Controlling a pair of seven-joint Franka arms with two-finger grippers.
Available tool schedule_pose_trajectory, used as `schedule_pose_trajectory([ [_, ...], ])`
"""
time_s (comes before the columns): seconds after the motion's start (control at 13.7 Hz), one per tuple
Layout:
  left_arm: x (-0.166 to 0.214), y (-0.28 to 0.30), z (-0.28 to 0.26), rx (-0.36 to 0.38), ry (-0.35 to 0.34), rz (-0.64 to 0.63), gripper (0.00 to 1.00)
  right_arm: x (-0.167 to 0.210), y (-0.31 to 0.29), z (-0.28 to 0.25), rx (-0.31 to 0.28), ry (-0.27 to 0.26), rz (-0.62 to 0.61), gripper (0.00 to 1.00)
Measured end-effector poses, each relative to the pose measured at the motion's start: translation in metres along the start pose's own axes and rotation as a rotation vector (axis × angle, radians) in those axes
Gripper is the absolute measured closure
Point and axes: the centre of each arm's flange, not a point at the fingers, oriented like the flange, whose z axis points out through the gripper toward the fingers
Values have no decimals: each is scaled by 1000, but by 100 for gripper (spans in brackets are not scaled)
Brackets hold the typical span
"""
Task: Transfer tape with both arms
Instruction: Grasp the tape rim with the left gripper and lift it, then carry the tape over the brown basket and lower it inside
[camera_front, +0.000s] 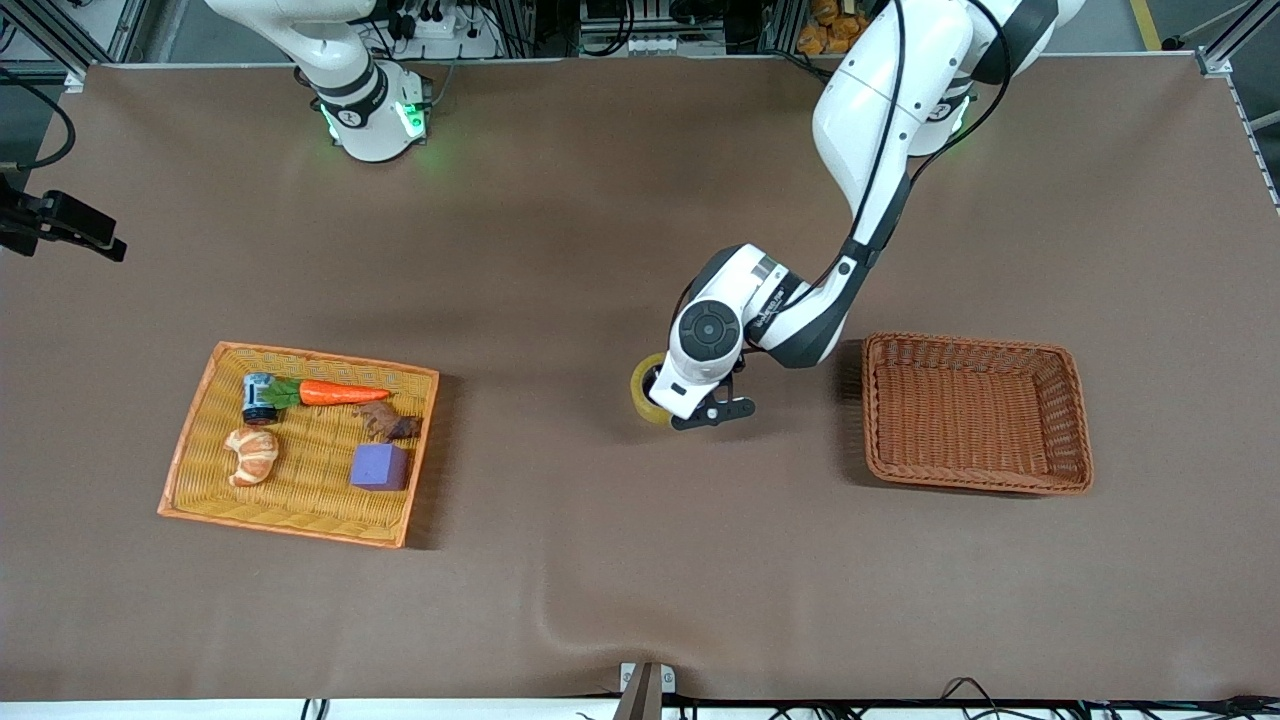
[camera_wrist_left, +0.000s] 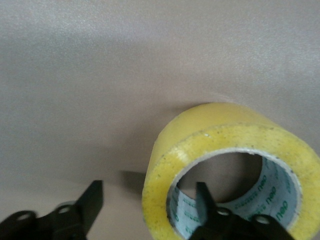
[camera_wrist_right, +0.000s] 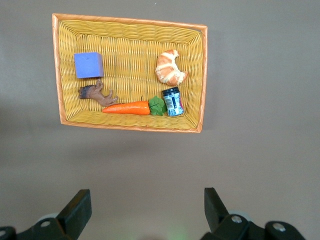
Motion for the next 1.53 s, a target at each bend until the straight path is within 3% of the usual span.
schedule_pose_trajectory([
  [0.29, 8, 0, -12, -22, 18, -9, 71, 0, 1, 0, 0, 0, 2, 0],
  [0.37, 13, -4, -19, -30, 24, -19, 79, 0, 1, 0, 0, 1, 2, 0],
  [0.66, 45, -39, -86, -61, 53, -84, 78, 0, 2, 0, 0, 2, 3, 0],
  [1.02, 82, -126, -190, -88, 86, -177, 78, 1, 2, -1, 0, 12, 4, 0],
  [1.53, 133, -283, -183, -37, 0, 26, 78, 2, 3, -2, 0, 18, 5, 0],
])
